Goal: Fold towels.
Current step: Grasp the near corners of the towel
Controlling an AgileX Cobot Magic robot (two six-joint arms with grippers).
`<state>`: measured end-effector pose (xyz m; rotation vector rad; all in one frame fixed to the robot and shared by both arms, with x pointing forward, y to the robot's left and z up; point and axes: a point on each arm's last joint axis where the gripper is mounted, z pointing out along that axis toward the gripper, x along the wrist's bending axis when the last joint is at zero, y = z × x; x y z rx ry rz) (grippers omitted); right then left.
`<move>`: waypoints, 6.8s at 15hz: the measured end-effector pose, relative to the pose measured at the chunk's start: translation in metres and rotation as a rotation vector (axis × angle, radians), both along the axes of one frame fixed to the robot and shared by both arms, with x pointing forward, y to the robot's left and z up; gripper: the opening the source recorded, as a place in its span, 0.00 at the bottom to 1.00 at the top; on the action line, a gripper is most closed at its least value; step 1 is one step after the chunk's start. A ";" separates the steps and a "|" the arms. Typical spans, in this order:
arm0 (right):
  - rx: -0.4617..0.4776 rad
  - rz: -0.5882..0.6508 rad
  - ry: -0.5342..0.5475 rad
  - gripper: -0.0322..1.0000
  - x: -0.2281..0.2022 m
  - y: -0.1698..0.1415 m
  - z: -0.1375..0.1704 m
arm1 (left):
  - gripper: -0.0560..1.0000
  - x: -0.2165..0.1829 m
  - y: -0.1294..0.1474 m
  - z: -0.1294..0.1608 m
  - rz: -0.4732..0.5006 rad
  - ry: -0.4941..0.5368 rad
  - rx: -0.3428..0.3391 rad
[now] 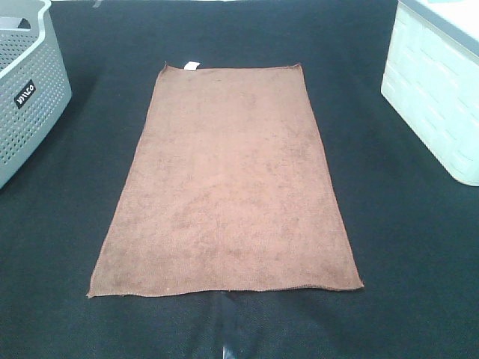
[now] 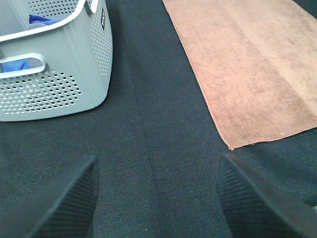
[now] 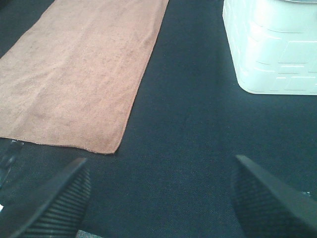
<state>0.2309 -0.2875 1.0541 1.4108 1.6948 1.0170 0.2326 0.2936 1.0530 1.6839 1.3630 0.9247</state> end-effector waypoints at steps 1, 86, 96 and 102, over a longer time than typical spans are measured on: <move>0.000 0.000 0.000 0.74 0.000 0.000 0.000 | 0.67 0.000 0.000 0.000 0.000 0.000 0.000; 0.362 -0.038 0.982 0.71 0.245 0.026 -0.134 | 0.67 0.247 -0.046 -0.155 0.018 0.851 -0.578; 0.407 0.021 1.030 0.64 0.265 0.065 -0.184 | 0.64 0.260 -0.081 -0.198 -0.083 0.894 -0.604; 0.423 0.037 1.052 0.11 0.275 0.068 -0.194 | 0.05 0.264 -0.082 -0.212 -0.099 0.935 -0.579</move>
